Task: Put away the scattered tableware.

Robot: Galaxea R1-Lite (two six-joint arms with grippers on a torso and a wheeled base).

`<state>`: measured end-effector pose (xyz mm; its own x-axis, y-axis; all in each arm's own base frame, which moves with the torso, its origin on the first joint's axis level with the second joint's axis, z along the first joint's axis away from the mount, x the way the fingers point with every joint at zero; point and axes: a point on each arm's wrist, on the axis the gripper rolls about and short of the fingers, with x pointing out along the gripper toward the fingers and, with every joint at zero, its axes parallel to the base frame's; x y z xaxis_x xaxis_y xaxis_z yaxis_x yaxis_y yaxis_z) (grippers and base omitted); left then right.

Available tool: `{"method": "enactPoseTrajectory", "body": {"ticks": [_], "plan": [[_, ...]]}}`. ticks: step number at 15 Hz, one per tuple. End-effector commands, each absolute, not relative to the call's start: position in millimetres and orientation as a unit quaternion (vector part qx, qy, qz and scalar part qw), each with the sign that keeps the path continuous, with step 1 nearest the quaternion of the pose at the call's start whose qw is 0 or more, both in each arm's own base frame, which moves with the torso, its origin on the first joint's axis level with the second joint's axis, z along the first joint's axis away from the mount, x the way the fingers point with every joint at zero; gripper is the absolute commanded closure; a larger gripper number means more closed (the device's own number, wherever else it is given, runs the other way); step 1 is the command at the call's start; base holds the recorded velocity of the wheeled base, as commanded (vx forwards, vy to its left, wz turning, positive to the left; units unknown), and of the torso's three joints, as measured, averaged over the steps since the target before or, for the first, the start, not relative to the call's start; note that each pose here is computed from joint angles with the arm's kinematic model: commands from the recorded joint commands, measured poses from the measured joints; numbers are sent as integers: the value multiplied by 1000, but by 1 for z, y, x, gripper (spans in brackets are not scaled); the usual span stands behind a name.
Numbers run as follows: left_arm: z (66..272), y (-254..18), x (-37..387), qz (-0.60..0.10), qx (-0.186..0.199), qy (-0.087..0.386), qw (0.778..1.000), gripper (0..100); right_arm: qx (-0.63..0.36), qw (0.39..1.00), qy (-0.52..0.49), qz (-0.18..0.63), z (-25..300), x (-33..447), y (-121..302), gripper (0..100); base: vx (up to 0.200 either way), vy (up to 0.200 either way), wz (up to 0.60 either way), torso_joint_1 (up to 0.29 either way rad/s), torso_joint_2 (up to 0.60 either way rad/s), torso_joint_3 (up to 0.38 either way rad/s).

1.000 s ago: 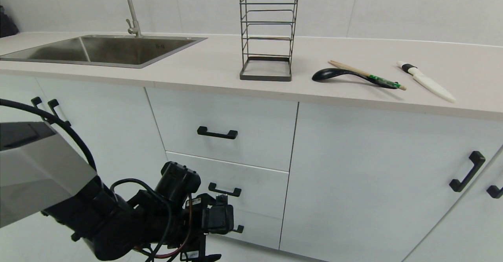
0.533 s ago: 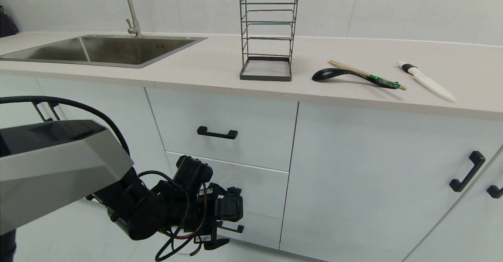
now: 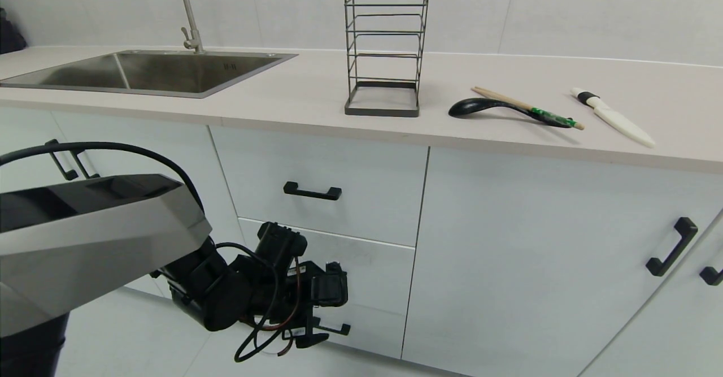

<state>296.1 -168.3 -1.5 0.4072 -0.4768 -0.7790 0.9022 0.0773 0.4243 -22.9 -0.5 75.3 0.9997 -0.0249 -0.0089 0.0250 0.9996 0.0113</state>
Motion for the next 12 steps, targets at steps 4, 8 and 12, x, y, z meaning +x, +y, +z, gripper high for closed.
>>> {"method": "enactPoseTrajectory", "body": {"ticks": [4,8,12], "plan": [[-10,-170,315,-485,466,226,705,0,6,1000,5,-12,75,-23,0,100,0,0,0,0,0,0],[-16,-170,321,-483,465,228,706,0,6,1000,5,-12,75,-23,0,100,0,0,0,0,0,0],[-27,-172,324,-484,465,231,704,0,6,1000,5,-12,75,-23,0,100,0,0,0,0,0,0]]}}
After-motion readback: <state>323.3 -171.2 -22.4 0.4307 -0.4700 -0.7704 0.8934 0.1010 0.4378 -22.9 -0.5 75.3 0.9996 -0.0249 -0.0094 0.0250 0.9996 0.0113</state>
